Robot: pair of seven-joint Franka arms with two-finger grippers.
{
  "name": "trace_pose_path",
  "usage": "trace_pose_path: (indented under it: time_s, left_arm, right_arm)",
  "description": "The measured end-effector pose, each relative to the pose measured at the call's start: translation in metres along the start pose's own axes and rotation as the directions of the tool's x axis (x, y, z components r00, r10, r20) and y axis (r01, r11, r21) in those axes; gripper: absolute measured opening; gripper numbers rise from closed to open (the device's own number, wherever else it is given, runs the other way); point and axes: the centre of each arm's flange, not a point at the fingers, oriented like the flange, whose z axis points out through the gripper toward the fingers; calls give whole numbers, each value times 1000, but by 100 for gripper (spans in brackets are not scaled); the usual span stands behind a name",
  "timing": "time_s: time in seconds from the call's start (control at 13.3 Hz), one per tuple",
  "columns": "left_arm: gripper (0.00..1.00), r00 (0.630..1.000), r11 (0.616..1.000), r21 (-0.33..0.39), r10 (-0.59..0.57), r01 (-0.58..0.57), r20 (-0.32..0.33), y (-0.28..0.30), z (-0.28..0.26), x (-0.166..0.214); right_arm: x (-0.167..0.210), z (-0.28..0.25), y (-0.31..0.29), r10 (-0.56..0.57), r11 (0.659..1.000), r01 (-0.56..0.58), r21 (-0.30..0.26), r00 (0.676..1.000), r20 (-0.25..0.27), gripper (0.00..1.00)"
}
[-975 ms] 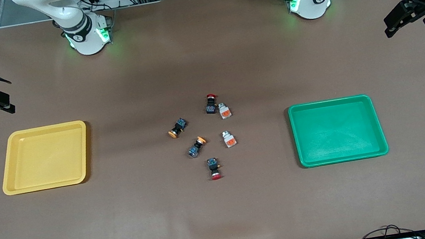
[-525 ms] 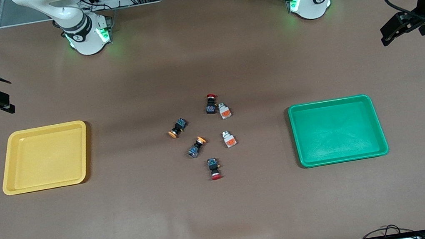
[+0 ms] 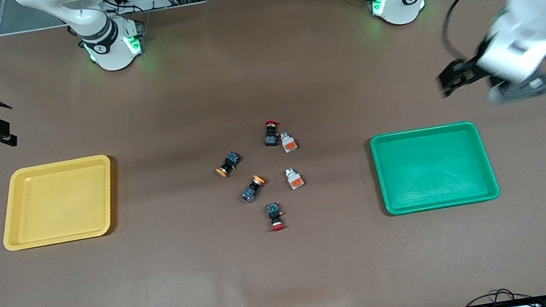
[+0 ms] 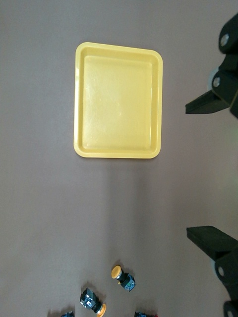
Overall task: Place green and yellow buttons in trays
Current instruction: 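Move the left gripper to an orange button while the right gripper reaches buttons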
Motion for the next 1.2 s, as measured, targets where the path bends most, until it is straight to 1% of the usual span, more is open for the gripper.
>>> trace_pose_path:
  time_s: [0.22,0.3,0.38,0.53,0.6,0.67,0.82,0.9,1.05,1.2]
  left_arm:
    - [100,997,997,-7,-74,74,20,95,67,-2]
    - [100,996,997,-9,-81,81,22,121,89,-4]
    - [100,996,996,-12,-90,90,22,142,110,-5]
    - [100,985,984,-23,-174,175,19,180,157,-8]
    - [100,975,975,-16,-224,224,11,202,183,-14]
    - [100,969,969,-4,-249,249,-4,221,207,-22]
    - [100,962,962,19,-274,274,-4,251,250,-39]
    - [100,955,955,25,-296,296,-2,262,269,-46]
    - [100,940,939,21,-342,342,-1,278,300,-56]
    - [100,928,928,9,-373,373,-3,292,323,-65]
  right_arm:
    - [3,0,1,1,1000,-1,-1,1000,-15,100]
    - [5,3,1,1,1000,-1,-2,1000,-11,100]
    - [9,9,2,2,1000,-2,-2,1000,-2,100]
    - [19,26,4,6,1000,-6,-2,1000,22,100]
    - [26,38,7,10,1000,-10,-2,999,35,100]
    - [35,53,9,14,1000,-14,-2,999,52,100]
    - [52,83,13,17,1000,-16,-13,997,79,100]
    - [58,93,16,17,999,-14,-35,996,89,100]
    - [63,100,21,16,997,-9,-75,995,94,100]
    - [63,98,21,21,997,-15,-78,996,88,100]
